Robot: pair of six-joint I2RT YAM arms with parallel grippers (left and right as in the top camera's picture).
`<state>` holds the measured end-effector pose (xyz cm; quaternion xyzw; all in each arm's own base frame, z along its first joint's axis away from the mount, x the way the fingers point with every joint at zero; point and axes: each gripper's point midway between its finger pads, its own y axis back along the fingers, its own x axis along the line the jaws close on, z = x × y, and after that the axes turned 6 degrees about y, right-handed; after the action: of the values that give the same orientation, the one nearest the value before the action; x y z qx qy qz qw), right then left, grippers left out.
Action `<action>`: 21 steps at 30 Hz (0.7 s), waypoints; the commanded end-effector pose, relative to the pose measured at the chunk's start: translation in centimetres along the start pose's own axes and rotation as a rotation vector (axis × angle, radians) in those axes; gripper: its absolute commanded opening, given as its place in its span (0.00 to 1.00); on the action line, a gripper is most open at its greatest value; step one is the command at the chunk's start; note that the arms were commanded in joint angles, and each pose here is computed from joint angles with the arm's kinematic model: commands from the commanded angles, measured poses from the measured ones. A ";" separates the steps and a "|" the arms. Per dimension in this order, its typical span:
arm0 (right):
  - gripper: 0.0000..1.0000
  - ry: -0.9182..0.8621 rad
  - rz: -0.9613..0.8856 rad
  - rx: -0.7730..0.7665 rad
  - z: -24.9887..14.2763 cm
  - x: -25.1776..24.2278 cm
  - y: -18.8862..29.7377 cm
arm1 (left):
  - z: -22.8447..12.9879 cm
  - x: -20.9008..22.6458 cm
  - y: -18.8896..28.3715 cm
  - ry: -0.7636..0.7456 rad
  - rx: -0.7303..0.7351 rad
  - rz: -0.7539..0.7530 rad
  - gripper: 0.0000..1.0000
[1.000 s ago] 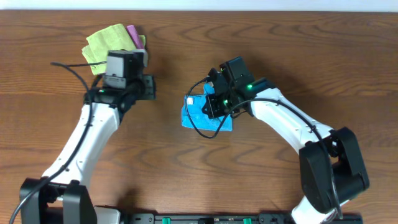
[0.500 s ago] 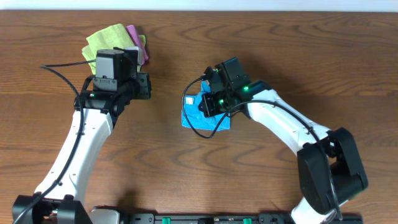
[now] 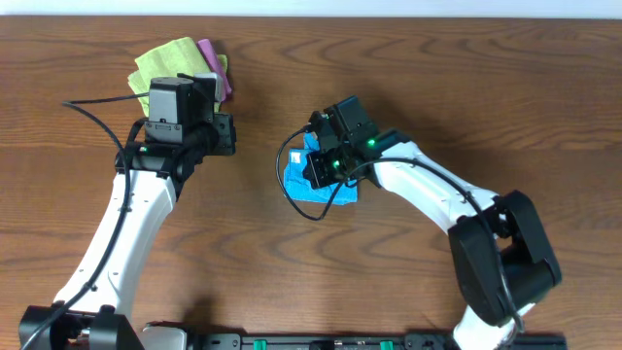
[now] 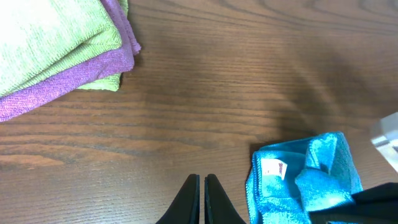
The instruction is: Fold the cloth
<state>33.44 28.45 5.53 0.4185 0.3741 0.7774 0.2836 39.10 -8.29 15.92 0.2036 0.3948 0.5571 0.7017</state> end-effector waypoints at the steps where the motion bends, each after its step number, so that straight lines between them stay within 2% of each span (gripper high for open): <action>1: 0.02 0.000 0.004 -0.006 0.4 0.3 -0.6 | 1.1 -0.3 0.7 -0.012 -0.027 -0.009 0.06; 21: 0.01 -0.022 0.000 -0.004 0.4 -0.2 -2.0 | 1.1 -0.2 0.7 -0.013 -0.028 -0.009 0.06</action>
<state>34.13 28.97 4.10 0.4228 0.3694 0.7753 0.2893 39.10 -8.29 15.92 0.2036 0.3948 0.5571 0.7017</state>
